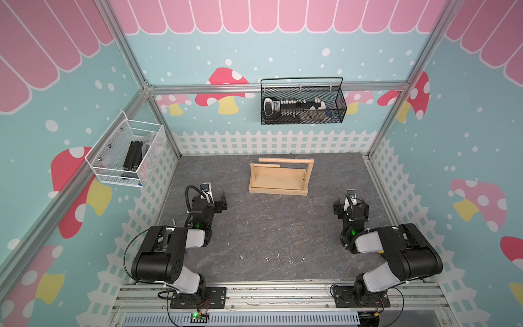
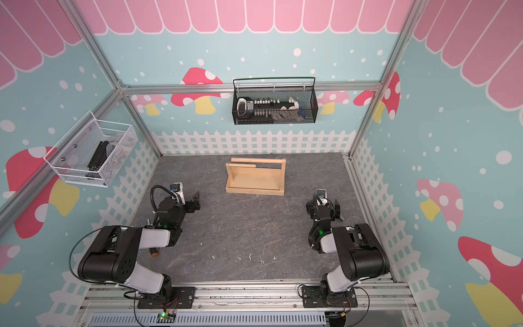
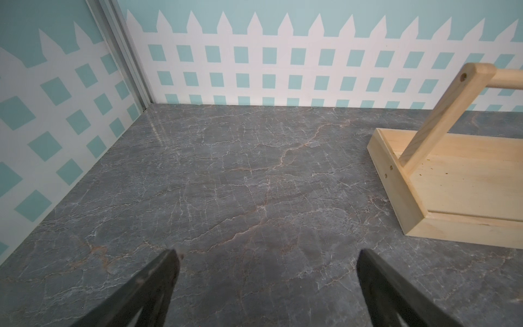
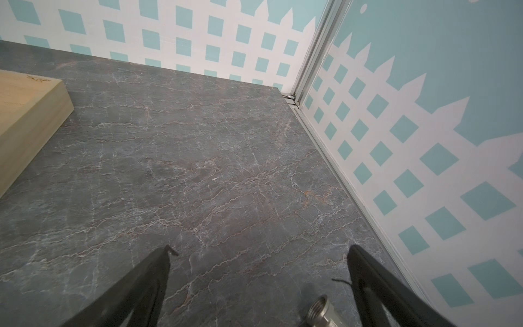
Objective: Take the necklace off the jewelry display stand
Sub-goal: Reset both arms
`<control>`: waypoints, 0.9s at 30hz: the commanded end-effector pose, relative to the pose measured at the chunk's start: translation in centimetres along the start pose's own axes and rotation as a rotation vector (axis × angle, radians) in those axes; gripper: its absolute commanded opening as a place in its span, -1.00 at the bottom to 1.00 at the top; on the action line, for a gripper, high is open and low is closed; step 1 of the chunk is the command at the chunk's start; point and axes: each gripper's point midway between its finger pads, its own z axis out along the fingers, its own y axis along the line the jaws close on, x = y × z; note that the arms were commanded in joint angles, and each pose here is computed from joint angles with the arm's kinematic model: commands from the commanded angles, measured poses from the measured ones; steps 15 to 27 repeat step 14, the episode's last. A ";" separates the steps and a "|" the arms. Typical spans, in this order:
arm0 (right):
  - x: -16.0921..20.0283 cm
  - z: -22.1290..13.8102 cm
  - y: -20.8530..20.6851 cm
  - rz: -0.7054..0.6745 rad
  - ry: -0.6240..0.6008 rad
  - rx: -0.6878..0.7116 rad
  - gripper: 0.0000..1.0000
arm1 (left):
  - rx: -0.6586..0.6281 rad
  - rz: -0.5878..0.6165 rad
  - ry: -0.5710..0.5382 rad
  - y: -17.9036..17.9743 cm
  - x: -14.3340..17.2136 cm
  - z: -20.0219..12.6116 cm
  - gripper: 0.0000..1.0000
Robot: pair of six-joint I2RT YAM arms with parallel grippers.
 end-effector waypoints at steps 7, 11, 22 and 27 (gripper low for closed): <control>-1.1 0.2 -0.3 0.018 -0.026 0.016 0.97 | 0.008 0.014 -0.009 0.0 -0.4 -0.1 0.98; -1.1 0.5 -0.2 0.022 -0.017 0.006 0.97 | 0.008 0.014 -0.009 0.0 -0.4 -0.1 0.98; -1.0 0.5 -0.3 0.031 -0.011 -0.004 0.97 | 0.010 0.014 -0.009 -0.1 -0.4 -0.1 0.98; -1.0 0.5 -0.3 0.031 -0.011 -0.004 0.97 | 0.010 0.014 -0.009 -0.1 -0.4 -0.1 0.98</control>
